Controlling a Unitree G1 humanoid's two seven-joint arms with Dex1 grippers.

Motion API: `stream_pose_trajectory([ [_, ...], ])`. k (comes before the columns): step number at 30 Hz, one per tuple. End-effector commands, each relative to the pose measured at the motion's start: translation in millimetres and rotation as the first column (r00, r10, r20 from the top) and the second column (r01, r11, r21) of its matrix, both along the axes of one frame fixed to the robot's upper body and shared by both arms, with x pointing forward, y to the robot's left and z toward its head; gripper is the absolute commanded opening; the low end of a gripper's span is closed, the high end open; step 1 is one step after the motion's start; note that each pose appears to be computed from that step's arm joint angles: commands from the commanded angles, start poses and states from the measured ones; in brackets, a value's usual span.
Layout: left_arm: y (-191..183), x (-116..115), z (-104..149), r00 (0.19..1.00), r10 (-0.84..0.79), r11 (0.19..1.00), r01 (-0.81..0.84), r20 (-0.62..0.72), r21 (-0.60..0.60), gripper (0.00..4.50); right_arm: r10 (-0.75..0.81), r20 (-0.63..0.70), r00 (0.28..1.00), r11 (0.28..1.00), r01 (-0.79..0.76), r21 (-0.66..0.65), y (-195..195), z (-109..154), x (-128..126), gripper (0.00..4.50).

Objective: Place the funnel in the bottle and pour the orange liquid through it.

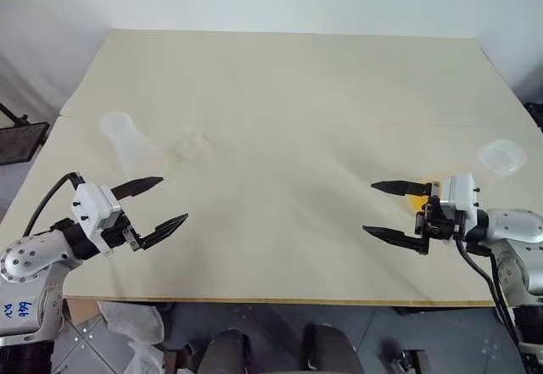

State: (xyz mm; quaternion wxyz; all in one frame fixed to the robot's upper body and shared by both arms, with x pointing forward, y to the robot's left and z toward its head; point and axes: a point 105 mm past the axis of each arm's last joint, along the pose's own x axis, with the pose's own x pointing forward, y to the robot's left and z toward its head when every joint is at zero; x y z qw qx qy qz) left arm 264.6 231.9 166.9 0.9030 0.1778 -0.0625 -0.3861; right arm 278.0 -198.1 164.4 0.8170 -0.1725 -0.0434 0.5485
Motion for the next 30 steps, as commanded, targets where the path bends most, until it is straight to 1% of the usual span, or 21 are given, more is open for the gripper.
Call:
stream_pose_trajectory([
  [1, 1, -3, 10, 0.999, 0.041, 0.998, -0.039, 0.03, -0.044, 4.5, 0.02, 0.045, 0.999, 1.0, -0.021, 0.018, 9, 5, 2, 4.47],
  [4, 8, -11, 9, 0.994, 0.109, 0.98, -0.11, -0.018, -0.165, 4.5, 0.035, 0.07, 0.997, 0.996, -0.041, 0.083, 26, 13, 6, 4.47],
  [6, 21, -15, 7, 0.974, 0.224, 0.951, -0.226, -0.033, -0.212, 4.5, 0.051, 0.087, 0.995, 0.991, -0.061, 0.123, 39, 19, 9, 4.47],
  [7, 31, -17, 8, 0.956, 0.293, 0.922, -0.29, -0.025, -0.255, 4.5, 0.053, 0.099, 0.994, 0.987, -0.068, 0.147, 45, 23, 11, 4.47],
  [9, 54, -25, 6, 0.901, 0.432, 0.842, -0.418, -0.039, -0.342, 4.5, 0.066, 0.12, 0.991, 0.979, -0.087, 0.185, 59, 30, 14, 4.47],
  [10, 70, -31, 4, 0.854, 0.518, 0.787, -0.495, -0.041, -0.369, 4.5, 0.071, 0.13, 0.989, 0.976, -0.096, 0.197, 66, 33, 16, 4.47],
  [13, 98, -48, -3, 0.739, 0.671, 0.655, -0.627, -0.057, -0.421, 4.5, 0.083, 0.145, 0.986, 0.97, -0.113, 0.215, 80, 37, 21, 4.47],
  [15, 103, -52, -6, 0.71, 0.7, 0.615, -0.654, -0.075, -0.44, 4.5, 0.089, 0.148, 0.985, 0.969, -0.12, 0.214, 86, 37, 24, 4.47],
  [18, 98, -48, -6, 0.732, 0.672, 0.604, -0.629, -0.112, -0.489, 4.5, 0.099, 0.147, 0.984, 0.977, -0.124, 0.174, 92, 32, 27, 4.47],
  [21, 93, -30, -1, 0.764, 0.637, 0.644, -0.602, -0.106, -0.472, 4.5, 0.108, 0.149, 0.983, 0.977, -0.133, 0.166, 94, 32, 27, 4.47],
  [22, 89, -13, -1, 0.773, 0.621, 0.663, -0.606, -0.13, -0.439, 4.5, 0.108, 0.15, 0.983, 0.977, -0.133, 0.169, 94, 32, 26, 4.47],
  [23, 86, -2, -1, 0.776, 0.614, 0.675, -0.612, -0.148, -0.412, 4.5, 0.107, 0.149, 0.983, 0.976, -0.132, 0.17, 93, 33, 26, 4.47],
  [24, 79, 11, 4, 0.798, 0.582, 0.696, -0.588, -0.156, -0.413, 4.5, 0.107, 0.149, 0.983, 0.976, -0.132, 0.172, 93, 34, 26, 4.47],
  [25, 78, 22, 9, 0.8, 0.582, 0.704, -0.586, -0.148, -0.402, 4.5, 0.108, 0.15, 0.983, 0.976, -0.133, 0.172, 92, 34, 25, 4.47],
  [26, 78, 28, 13, 0.799, 0.586, 0.706, -0.586, -0.138, -0.398, 4.5, 0.108, 0.151, 0.983, 0.976, -0.134, 0.171, 92, 34, 25, 4.47],
  [28, 81, 44, 21, 0.784, 0.603, 0.685, -0.603, -0.147, -0.408, 4.5, 0.108, 0.152, 0.983, 0.976, -0.134, 0.173, 92, 35, 24, 4.47],
  [30, 73, 60, 29, 0.803, 0.573, 0.694, -0.582, -0.163, -0.424, 4.5, 0.105, 0.15, 0.983, 0.975, -0.132, 0.178, 92, 35, 22, 4.47],
])
